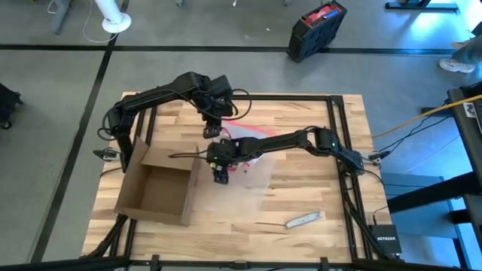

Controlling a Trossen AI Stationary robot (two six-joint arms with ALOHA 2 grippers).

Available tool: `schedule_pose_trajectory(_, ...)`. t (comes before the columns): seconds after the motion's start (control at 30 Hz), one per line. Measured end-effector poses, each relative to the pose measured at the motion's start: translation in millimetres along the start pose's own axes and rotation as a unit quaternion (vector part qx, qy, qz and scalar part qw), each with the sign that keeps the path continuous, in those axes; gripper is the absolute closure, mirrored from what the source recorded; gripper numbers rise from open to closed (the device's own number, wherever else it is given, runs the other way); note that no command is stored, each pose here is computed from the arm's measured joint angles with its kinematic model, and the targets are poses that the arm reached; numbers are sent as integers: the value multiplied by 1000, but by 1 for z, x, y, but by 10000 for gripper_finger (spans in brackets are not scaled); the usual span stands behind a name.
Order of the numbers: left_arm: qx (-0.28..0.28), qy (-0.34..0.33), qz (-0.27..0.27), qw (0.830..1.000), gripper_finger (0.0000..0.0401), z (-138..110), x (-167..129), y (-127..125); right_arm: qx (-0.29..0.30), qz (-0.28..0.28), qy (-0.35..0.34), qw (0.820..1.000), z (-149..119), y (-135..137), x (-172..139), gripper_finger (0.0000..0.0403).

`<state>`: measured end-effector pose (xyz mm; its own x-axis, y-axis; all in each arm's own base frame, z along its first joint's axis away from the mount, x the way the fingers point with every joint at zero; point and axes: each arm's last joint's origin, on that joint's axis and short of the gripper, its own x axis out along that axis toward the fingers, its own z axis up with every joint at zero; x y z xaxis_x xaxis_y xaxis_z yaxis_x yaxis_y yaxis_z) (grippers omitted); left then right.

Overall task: Unpack boxes
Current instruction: Put the white bottle into the transparent zip bag

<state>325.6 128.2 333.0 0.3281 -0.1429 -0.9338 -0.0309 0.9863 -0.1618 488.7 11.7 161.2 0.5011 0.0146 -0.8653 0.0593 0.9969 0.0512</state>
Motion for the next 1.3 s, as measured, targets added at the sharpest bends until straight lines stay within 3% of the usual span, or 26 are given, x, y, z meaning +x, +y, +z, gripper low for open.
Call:
schedule_pose_trajectory(0.33,5,-4,-9,1000,401,1,0,-1,-12,25,85,996,-14,15,-28,95)
schedule_pose_trajectory(0.57,11,-4,-9,1000,401,1,0,-1,-11,4,104,995,-16,15,-45,95)
schedule_pose_trajectory(0.9,15,-5,-9,1000,401,1,0,-1,119,12,83,989,-12,24,-48,95)
schedule_pose_trajectory(1.3,22,-5,-9,1000,401,1,0,-1,219,-47,77,972,-22,27,-36,95)
